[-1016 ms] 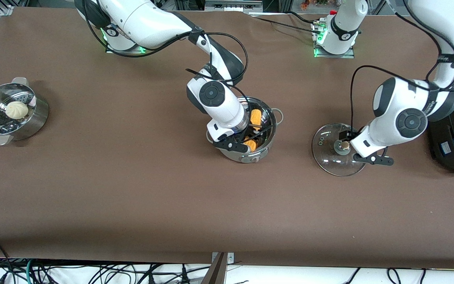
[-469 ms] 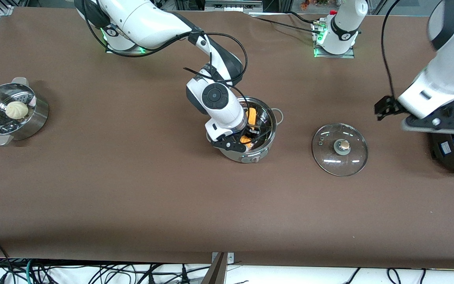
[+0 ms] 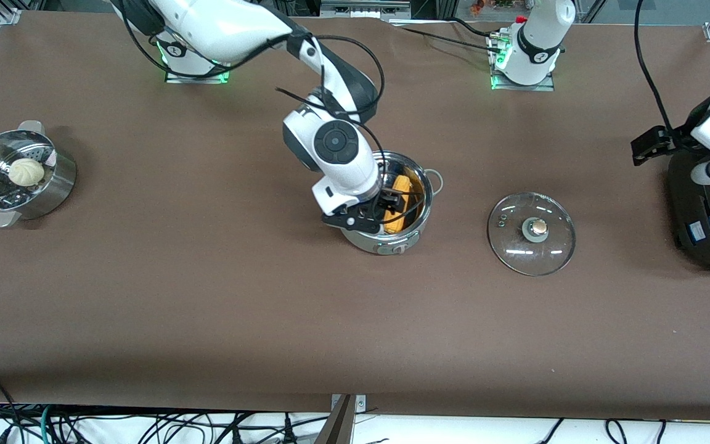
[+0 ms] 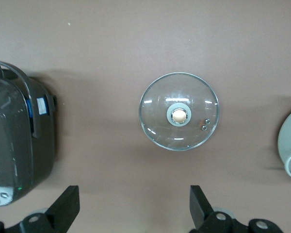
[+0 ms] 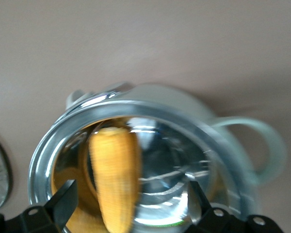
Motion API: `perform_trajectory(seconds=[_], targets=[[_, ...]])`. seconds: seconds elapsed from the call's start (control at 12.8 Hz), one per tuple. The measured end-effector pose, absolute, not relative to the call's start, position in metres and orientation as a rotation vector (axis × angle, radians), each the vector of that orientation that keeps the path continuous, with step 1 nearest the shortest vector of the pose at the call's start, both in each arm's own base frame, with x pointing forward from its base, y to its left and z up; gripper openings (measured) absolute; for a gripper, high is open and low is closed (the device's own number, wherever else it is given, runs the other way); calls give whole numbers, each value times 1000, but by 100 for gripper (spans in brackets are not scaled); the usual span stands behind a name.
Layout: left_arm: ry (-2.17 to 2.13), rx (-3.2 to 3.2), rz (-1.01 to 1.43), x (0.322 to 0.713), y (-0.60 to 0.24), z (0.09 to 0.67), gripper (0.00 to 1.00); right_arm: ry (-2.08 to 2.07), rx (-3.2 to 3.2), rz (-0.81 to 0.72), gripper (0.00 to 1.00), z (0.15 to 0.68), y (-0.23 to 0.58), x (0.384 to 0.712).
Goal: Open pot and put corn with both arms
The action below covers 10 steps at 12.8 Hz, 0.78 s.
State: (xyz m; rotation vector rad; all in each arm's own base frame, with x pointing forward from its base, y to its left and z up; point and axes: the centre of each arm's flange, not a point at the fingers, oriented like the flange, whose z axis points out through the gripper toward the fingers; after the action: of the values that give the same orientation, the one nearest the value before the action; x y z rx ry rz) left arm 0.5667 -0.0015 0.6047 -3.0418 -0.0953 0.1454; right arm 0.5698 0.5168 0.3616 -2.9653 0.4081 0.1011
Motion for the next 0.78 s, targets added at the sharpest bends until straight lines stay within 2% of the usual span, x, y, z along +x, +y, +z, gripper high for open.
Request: perform_trajectory(seconds=[0.31,0.47,0.62,0.78], targets=[[-83,-3113,91,562,-7,615,100,299,-3068,147,100,475,324,645],[-48,-3118,78,562,-4,616,100,289,-3080,188,100,490,232,670],[-36,-3121,74,563,4,614,100,235,-3102,245,100,486,166,683],[-24,-3120,74,563,2,614,100,263,-3115,239,100,490,104,692]])
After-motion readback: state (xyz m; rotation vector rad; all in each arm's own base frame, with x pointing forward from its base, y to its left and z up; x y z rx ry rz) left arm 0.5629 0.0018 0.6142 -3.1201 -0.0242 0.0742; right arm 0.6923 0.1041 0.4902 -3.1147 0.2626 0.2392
